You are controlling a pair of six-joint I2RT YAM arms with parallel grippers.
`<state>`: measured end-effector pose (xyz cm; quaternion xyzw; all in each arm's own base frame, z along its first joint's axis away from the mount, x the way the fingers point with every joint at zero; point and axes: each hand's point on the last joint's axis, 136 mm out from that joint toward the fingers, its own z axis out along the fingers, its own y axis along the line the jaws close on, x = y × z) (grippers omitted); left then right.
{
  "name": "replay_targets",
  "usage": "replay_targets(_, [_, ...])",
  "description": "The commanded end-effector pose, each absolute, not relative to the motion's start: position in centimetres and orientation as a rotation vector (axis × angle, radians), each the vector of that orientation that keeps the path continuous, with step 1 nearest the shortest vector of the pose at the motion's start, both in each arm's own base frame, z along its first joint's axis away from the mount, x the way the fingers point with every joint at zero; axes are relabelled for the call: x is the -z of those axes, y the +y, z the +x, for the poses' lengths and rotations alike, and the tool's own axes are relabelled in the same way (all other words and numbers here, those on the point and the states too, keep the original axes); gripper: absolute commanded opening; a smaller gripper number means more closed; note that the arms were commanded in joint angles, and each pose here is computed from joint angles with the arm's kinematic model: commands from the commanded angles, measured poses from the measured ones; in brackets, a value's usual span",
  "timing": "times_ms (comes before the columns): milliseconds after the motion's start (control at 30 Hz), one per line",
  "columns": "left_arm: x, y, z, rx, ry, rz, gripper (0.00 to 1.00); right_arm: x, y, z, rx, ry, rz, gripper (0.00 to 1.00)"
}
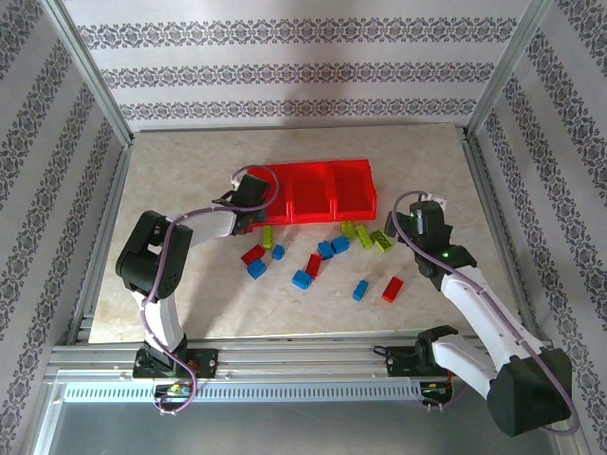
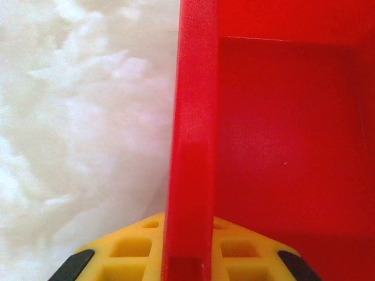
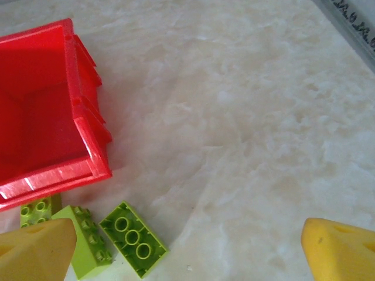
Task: Sort the legos into containers by color
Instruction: Move the container to the top-center of the table.
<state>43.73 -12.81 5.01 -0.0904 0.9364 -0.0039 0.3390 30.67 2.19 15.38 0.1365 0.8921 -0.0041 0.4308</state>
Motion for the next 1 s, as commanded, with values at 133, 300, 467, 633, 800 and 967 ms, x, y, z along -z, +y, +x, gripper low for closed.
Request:
replay_targets(133, [-6.3,-10.3,45.2,0.0,2.404,-0.267,0.15,-16.3,3.6,31.8,0.007,2.216,0.335,0.98])
replay_targets(300, [-6.1,-12.0,46.7,0.061,2.424,-0.186,0.15,-16.0,4.2,31.9,-0.016,2.229,0.343,0.99])
replay_targets(467, [-5.7,-12.7,47.1,0.079,2.439,-0.132,0.15,-15.8,4.3,31.8,-0.027,2.243,0.363,0.98])
replay_targets(633, [-4.7,-13.5,47.2,0.132,2.458,-0.12,0.18,-15.4,4.4,31.7,-0.038,2.253,0.378,0.98])
replay_targets(800, [-3.7,-13.6,47.0,0.135,2.472,-0.13,0.25,-15.2,4.5,31.8,-0.045,2.26,0.384,0.98])
replay_targets(967, [-4.0,-13.2,47.1,0.106,2.467,-0.133,0.39,-14.8,4.3,31.6,-0.036,2.281,0.392,0.98])
